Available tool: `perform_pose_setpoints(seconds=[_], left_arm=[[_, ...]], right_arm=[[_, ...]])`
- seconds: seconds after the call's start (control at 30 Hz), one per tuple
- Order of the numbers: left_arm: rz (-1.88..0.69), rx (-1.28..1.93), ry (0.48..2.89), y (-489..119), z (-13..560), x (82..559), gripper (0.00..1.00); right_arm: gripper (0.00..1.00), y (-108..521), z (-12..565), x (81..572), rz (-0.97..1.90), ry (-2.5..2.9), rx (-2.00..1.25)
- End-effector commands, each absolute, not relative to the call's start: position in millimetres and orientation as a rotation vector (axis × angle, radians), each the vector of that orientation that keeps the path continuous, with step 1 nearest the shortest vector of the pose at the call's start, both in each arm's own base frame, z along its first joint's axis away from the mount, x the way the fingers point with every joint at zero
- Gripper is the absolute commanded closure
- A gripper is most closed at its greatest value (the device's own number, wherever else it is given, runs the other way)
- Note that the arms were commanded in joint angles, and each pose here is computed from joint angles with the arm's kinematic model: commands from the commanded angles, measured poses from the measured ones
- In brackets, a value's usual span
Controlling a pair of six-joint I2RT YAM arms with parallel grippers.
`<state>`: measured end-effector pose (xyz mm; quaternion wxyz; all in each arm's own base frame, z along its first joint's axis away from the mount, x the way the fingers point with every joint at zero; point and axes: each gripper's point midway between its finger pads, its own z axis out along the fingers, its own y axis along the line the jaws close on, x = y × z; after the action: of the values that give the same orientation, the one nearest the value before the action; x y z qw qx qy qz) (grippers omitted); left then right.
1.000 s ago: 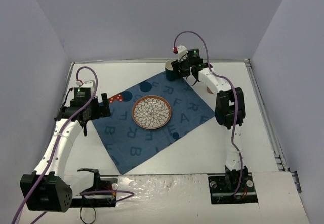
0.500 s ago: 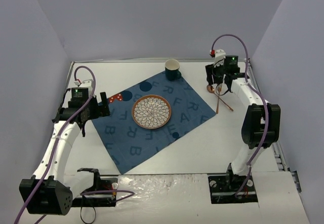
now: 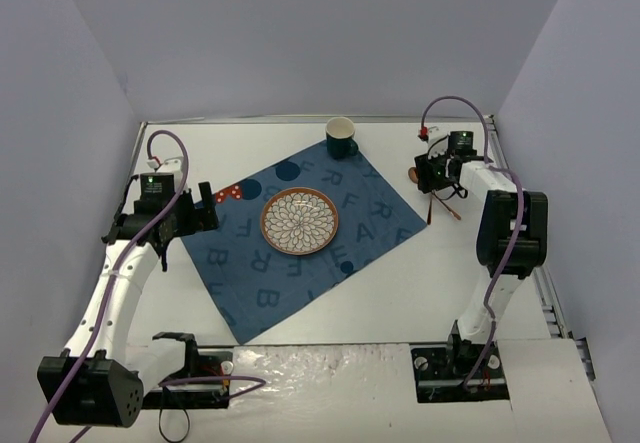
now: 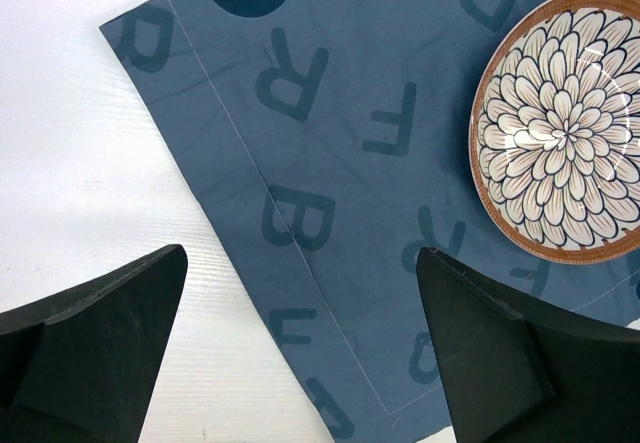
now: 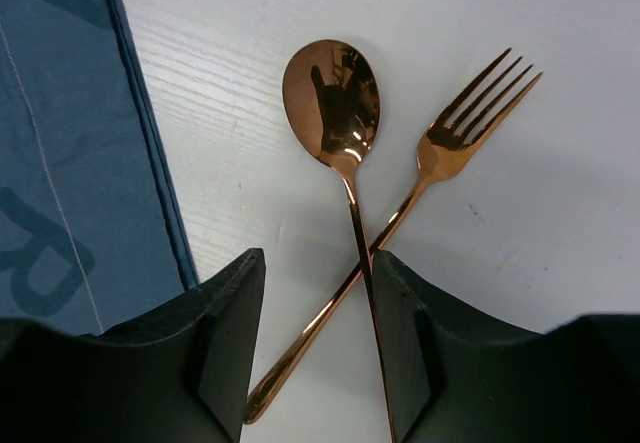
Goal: Set the dinner table for one person
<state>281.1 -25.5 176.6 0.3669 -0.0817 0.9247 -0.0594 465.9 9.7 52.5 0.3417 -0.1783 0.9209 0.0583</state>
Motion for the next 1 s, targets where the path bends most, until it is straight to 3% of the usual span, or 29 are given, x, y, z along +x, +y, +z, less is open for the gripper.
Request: perform_pose_setpoints(seconds=[0.0, 0.53, 0.73, 0.97], left_arm=[[-0.163, -0.204, 2.317, -25.7, 189.4, 287.7, 0.03], [-0.156, -0.211, 2.343, -24.7, 183.0, 290.1, 0.03], [-0.149, -0.213, 2.349, -23.7, 181.1, 289.9, 0.03], [-0.152, -0.214, 2.350, -24.1, 181.0, 290.0, 0.03]], right_arm=[[0.57, 10.3, 54.6, 481.0, 0.143, 2.358, -0.515], [0.60, 5.8, 37.7, 490.5, 0.117, 2.375, -0.556], [0.81, 4.8, 27.7, 493.5, 0.124, 2.392, -0.554], [0.81, 1.1, 24.5, 491.6, 0.095, 2.406, -0.550]])
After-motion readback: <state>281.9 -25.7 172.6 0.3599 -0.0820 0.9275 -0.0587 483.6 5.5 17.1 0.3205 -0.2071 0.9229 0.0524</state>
